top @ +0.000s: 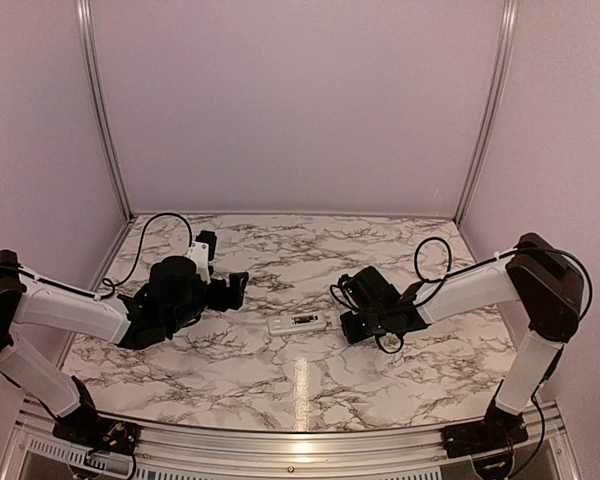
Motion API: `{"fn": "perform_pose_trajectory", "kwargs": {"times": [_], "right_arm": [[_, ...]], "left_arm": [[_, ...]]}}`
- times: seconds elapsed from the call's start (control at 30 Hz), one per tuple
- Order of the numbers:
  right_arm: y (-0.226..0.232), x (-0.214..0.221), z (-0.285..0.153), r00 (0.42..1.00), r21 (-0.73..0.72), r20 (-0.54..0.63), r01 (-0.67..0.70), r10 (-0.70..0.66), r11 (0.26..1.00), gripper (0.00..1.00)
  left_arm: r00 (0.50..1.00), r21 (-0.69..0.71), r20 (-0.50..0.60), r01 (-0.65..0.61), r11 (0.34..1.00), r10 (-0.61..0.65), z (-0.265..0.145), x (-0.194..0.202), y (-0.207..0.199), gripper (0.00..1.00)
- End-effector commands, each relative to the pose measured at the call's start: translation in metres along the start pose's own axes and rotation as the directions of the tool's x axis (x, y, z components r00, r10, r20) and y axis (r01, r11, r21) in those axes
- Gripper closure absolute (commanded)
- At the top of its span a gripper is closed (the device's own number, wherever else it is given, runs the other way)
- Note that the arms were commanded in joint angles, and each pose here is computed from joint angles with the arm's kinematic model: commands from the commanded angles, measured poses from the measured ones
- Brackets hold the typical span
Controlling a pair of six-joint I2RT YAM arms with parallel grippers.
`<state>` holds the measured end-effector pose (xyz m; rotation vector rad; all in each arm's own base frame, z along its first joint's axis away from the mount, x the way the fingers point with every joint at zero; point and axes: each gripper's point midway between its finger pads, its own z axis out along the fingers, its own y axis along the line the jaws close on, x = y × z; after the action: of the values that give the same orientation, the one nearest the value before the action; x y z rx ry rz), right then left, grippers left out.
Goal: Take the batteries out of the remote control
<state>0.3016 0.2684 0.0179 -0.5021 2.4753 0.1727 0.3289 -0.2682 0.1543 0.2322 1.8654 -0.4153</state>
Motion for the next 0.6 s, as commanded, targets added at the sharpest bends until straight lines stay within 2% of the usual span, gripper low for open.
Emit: {"fn": "perform_pose_trajectory", "kwargs": {"times": [0.0, 0.23, 0.57], "right_arm": [[-0.003, 0.011, 0.002, 0.999, 0.036, -0.048, 0.018, -0.016, 0.999, 0.89], [-0.006, -0.002, -0.012, 1.000, 0.043, -0.008, 0.013, -0.013, 0.999, 1.00], [-0.006, -0.034, -0.045, 0.993, 0.022, 0.115, 0.005, -0.007, 1.000, 1.00]], "left_arm": [[0.997, -0.002, 0.072, -0.008, 1.000, 0.009, -0.009, -0.013, 0.006, 0.06], [0.993, -0.022, 0.119, -0.011, 1.000, 0.013, -0.022, -0.021, 0.018, 0.05], [0.985, 0.009, 0.174, 0.012, 1.000, -0.013, -0.037, -0.029, 0.026, 0.03]]}}
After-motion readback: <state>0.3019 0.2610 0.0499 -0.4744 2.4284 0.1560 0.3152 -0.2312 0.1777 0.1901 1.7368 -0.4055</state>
